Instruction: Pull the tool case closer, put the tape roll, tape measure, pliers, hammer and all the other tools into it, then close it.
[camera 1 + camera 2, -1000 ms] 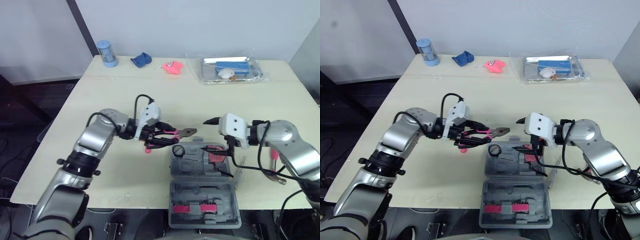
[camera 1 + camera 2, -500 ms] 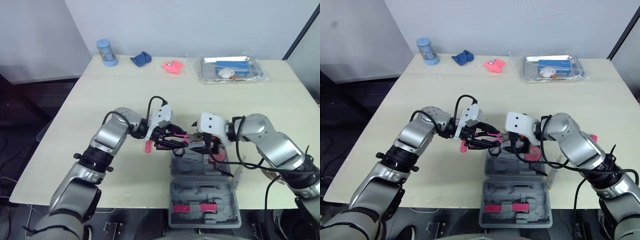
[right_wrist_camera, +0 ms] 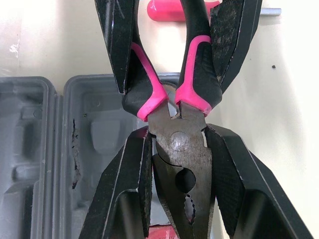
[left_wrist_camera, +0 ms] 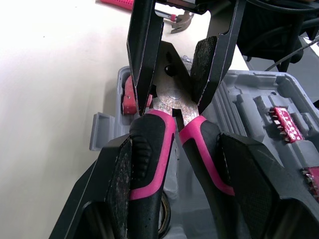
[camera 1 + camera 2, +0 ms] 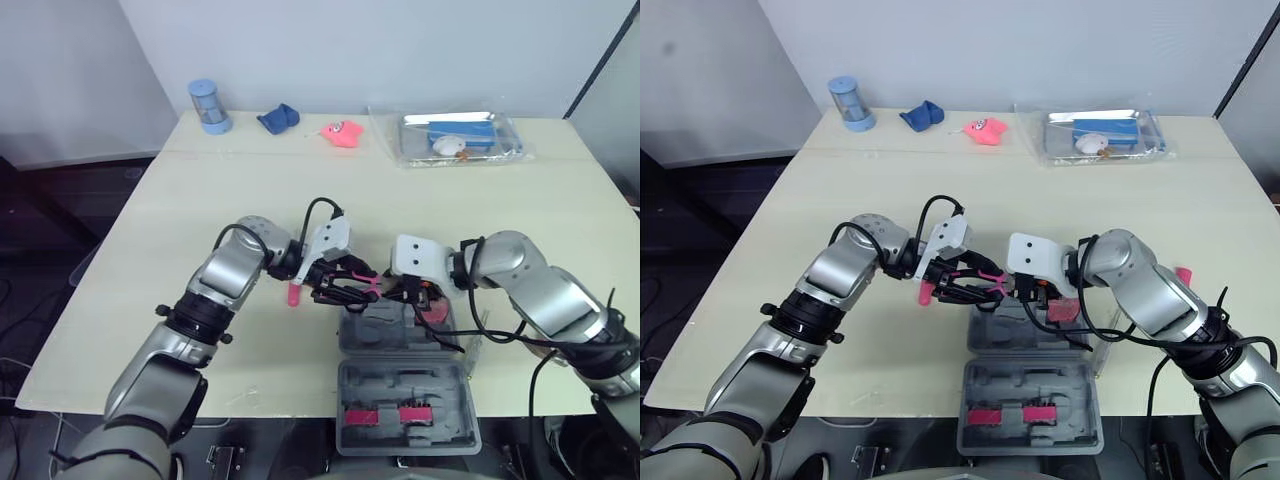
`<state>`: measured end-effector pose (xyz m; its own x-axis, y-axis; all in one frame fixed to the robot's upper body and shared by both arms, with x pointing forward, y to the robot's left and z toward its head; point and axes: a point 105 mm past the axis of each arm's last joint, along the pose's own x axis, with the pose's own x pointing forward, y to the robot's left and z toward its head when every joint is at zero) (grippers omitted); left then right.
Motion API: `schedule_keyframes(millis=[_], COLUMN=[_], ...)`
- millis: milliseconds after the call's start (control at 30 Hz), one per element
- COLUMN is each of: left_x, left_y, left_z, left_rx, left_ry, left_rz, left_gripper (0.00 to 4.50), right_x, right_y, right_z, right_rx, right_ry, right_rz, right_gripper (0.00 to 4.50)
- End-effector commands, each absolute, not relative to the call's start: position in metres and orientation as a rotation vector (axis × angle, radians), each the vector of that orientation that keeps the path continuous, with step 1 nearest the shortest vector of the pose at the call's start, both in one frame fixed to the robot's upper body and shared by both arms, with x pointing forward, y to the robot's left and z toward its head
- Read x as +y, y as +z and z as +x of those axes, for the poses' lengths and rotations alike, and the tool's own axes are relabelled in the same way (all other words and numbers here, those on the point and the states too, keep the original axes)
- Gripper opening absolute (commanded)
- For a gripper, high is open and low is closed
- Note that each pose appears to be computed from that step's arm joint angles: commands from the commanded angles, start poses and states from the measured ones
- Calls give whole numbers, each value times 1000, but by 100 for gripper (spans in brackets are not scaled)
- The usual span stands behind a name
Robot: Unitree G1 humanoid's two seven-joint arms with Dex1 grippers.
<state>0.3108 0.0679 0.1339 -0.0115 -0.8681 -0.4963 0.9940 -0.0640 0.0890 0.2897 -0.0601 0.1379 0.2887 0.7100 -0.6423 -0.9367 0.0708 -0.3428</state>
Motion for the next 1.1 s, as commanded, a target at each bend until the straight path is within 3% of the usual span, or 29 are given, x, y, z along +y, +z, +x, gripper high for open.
schedule_keyframes(millis=[33,267,433,867,1100], left_x=[66,72,80,146,172], left_y=[147,147,151,174,166], left_z=[314,316,316,278,248], left_rx=[252,230,200,121,200], left_ry=[-1541,-1521,-1509,-1548,-1578], left_rz=[479,483,456,364,426], left_gripper=[237,237,438,438,438], right_x=[-56,-59,-64,-113,-122], right_y=[149,147,146,135,128], right_z=[292,296,296,278,265], right_rx=[285,276,281,421,513], right_ry=[1260,1245,1235,1180,1227], right_rz=[-828,-851,-853,-858,-908], right_gripper=[111,108,108,108,108])
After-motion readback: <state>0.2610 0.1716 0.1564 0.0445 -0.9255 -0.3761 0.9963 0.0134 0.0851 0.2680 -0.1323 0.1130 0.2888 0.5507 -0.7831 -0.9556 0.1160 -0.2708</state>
